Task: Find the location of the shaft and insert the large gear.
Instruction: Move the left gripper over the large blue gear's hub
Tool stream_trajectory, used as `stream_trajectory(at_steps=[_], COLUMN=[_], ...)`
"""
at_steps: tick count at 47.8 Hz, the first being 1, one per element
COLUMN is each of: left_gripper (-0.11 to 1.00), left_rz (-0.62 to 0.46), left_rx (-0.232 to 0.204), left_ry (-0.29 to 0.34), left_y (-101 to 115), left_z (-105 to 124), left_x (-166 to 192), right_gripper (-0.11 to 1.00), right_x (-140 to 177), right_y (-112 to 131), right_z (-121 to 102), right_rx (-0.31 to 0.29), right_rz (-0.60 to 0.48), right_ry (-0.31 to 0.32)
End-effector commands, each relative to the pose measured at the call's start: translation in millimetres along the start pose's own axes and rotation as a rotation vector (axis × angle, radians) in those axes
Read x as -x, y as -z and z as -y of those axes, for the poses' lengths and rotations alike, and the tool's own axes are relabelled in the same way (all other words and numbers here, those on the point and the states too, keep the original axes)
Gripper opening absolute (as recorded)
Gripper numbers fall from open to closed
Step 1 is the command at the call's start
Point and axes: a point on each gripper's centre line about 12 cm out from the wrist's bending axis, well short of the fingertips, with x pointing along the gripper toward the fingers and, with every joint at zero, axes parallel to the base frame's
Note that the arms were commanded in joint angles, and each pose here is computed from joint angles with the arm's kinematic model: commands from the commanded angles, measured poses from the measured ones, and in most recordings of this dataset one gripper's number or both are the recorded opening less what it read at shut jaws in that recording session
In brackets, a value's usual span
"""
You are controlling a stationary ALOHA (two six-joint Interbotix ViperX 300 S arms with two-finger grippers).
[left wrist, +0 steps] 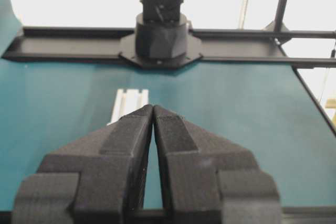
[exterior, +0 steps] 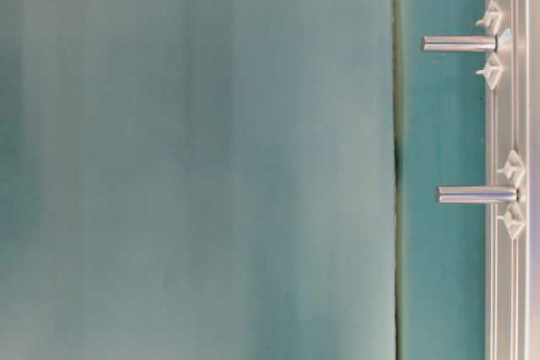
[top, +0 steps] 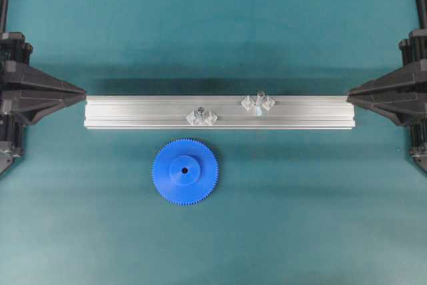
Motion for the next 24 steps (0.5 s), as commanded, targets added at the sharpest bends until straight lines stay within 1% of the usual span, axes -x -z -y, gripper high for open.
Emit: stream_trajectory(at_steps=[1, 3, 7, 11, 17, 24], left_gripper=[0.11, 0.12, 0.02, -0.01, -0.01, -0.01], left_rz=[-0.113, -0.161, -0.213, -0.247, -0.297, -0.349], left_rx=[0.027, 0.048, 0.077, 0.097, 0.095, 0.092], left_ry=[-0.019, -0.023, -0.023, -0.014, 0.013, 0.037], left_y=[14.5, 19.1, 25.8, 30.8, 39.1, 45.9], left_z=[-4.1, -4.6, -3.8, -0.9, 7.2, 15.6], left_x=[-17.3, -26.8, -43.1, -57.6, -78.1, -98.4], right_gripper=[0.16, 0.15, 0.04, -0.01, -0.02, -0.02], right_x=[-2.6, -1.9, -0.6, 0.7, 4.5, 6.9], right_y=[0.6, 4.1, 14.1, 20.1, 33.3, 40.1], right_z=[0.8, 1.2, 1.6, 1.0, 1.0, 0.8], right_rx=[-0.007, -0.021, -0.052, -0.068, -0.076, -0.076], right_rz=[-0.009, -0.029, -0.099, -0.165, -0.268, -0.334], right_ry=[0.005, 0.009, 0.014, 0.013, 0.016, 0.017])
